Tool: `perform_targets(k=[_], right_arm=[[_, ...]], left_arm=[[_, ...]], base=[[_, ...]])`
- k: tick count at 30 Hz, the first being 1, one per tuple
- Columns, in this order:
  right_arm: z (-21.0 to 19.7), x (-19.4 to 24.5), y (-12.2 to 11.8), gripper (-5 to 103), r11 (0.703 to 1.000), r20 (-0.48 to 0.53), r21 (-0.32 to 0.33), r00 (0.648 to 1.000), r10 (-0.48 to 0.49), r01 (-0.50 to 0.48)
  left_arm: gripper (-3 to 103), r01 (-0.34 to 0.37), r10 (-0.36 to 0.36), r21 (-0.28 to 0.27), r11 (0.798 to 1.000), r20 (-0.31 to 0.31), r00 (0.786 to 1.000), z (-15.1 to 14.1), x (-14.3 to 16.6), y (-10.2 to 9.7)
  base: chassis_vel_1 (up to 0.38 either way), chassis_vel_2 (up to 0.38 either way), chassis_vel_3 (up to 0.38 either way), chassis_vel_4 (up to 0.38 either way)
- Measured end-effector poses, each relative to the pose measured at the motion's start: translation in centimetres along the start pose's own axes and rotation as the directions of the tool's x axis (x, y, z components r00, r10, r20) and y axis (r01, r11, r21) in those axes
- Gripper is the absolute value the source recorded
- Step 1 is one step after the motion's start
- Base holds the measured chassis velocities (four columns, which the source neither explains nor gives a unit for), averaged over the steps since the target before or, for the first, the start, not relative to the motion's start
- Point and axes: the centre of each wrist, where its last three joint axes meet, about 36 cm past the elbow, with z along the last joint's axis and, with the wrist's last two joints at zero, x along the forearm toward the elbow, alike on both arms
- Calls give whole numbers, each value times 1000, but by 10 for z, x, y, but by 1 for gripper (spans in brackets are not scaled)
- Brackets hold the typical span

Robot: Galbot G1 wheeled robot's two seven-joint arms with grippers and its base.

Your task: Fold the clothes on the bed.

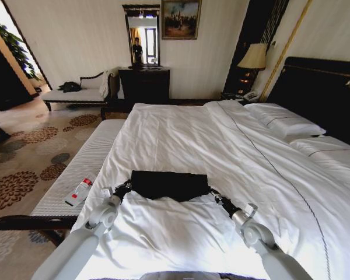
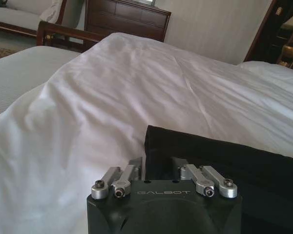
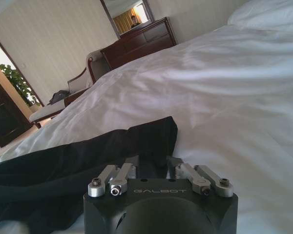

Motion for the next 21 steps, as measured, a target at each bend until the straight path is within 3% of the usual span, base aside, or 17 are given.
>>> perform_targets(k=[2, 3, 4, 6, 8, 9, 10, 12, 14, 15, 17, 18, 19, 21], right_arm=[[0, 2, 2, 37, 1000, 2, 0, 1000, -2, 2], [1, 6, 4, 37, 1000, 6, -2, 1000, -3, 3], [3, 12, 8, 48, 1000, 9, -8, 1000, -4, 4], [7, 21, 13, 53, 1000, 11, -13, 1000, -3, 3], [8, 24, 14, 58, 1000, 11, -14, 1000, -2, 2], [11, 29, 17, 63, 1000, 13, -15, 1000, 3, -2], [13, 33, 20, 69, 1000, 17, -16, 1000, 7, -7], [18, 39, 25, 75, 1000, 28, -13, 999, 20, -20], [21, 43, 30, 80, 999, 38, -9, 999, 31, -31], [24, 47, 34, 80, 999, 47, -1, 998, 45, -45], [34, 56, 43, 90, 994, 107, 64, 991, 83, -90], [34, 56, 43, 90, 994, 107, 64, 991, 83, -90], [37, 61, 46, 99, 987, 139, 115, 986, 93, -109], [38, 66, 51, 100, 980, 167, 159, 981, 95, -122]], left_arm=[[37, 2, -2, 2, 1000, 0, 1000, 1, 4, 1], [42, 7, -7, 4, 1000, 0, 1000, 3, 9, 2], [48, 14, -14, 2, 1000, 0, 1000, 5, 16, 5], [58, 31, -31, -6, 1000, 4, 1000, 10, 29, 11], [58, 36, -36, -9, 999, 5, 999, 11, 32, 13], [70, 54, -53, -25, 998, 14, 998, 14, 40, 16], [70, 69, -68, -45, 997, 27, 997, 16, 45, 18], [81, 91, -86, -77, 993, 63, 994, 21, 55, 20], [81, 98, -91, -83, 992, 84, 992, 23, 62, 20], [85, 100, -92, -82, 992, 99, 991, 23, 67, 21], [96, 100, -90, -68, 993, 130, 987, 26, 84, 23], [96, 100, -90, -68, 993, 130, 987, 26, 84, 23], [98, 103, -91, -71, 992, 149, 985, 27, 93, 27], [100, 107, -92, -82, 991, 170, 981, 29, 105, 32]], base=[[0, 0, 0, 0], [0, 0, 0, 0], [0, 0, 0, 0], [0, 0, 0, 0], [0, 0, 0, 0], [0, 0, 0, 0], [0, 0, 0, 0], [0, 0, 0, 0], [0, 0, 0, 0], [0, 0, 0, 0], [0, 0, 0, 0], [0, 0, 0, 0], [0, 0, 0, 0], [0, 0, 0, 0]])
